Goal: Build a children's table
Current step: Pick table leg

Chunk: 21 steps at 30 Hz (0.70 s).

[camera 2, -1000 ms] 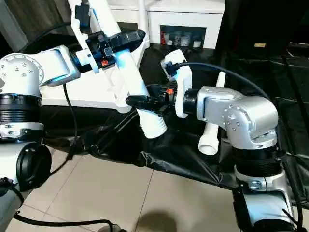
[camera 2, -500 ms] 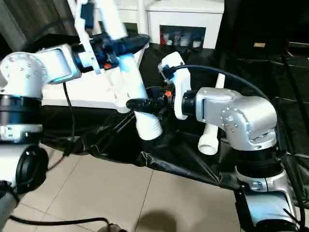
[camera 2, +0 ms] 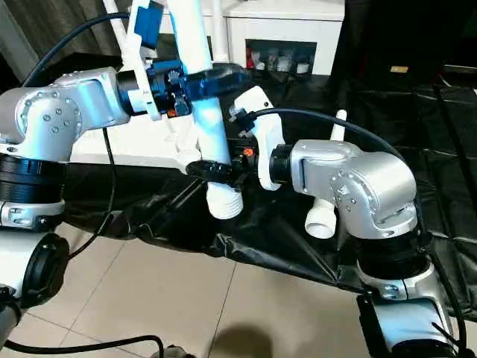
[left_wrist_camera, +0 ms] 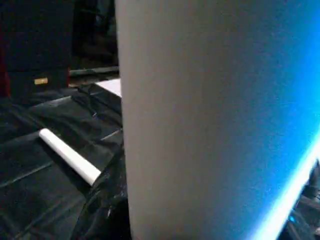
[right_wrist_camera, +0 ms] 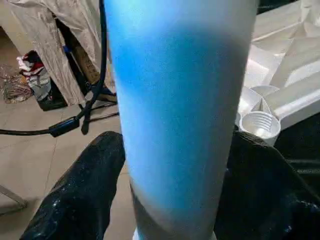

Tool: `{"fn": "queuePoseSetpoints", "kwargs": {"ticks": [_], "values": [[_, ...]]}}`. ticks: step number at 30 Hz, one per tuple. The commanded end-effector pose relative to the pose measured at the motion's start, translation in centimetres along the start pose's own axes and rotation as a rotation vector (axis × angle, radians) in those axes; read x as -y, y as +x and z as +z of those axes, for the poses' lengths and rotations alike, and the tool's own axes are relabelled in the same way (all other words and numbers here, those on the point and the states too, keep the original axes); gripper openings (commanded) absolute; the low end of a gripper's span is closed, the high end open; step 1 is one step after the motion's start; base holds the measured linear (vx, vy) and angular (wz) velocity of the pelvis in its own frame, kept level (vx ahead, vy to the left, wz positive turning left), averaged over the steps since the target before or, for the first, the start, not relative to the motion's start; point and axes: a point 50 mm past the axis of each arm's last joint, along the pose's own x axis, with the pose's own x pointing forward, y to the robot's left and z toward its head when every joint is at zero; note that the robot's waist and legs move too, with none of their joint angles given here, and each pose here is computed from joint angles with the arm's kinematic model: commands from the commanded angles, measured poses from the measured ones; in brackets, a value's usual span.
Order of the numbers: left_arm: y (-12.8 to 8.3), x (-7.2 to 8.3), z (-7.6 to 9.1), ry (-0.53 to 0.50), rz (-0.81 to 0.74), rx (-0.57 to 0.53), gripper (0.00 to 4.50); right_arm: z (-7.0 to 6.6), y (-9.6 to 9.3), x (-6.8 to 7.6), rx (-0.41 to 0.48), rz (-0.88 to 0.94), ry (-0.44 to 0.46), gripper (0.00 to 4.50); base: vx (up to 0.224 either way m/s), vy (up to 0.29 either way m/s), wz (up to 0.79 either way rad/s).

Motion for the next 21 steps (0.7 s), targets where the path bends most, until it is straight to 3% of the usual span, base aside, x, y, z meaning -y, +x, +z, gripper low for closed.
{"fn": "queuePoseSetpoints", "kwargs": {"ticks": [1, 13, 21], "values": [[-0.30, 0.06, 0.21, 0.040, 0.008, -0.007, 1.64, -0.03, 0.11, -0.39, -0.009, 0.011, -0.003, 3.04, 0.000, 0.000, 0.00], [-0.37, 0.01, 0.26, 0.048, -0.001, -0.001, 1.64, -0.58, 0.15, -0.49, -0.038, 0.026, 0.012, 1.99, 0.000, 0.000, 0.00], [-0.43, -0.03, 0.45, 0.043, -0.003, 0.008, 1.63, -0.91, 0.20, -0.61, -0.048, 0.040, 0.026, 1.86, 0.000, 0.000, 0.00]]}}
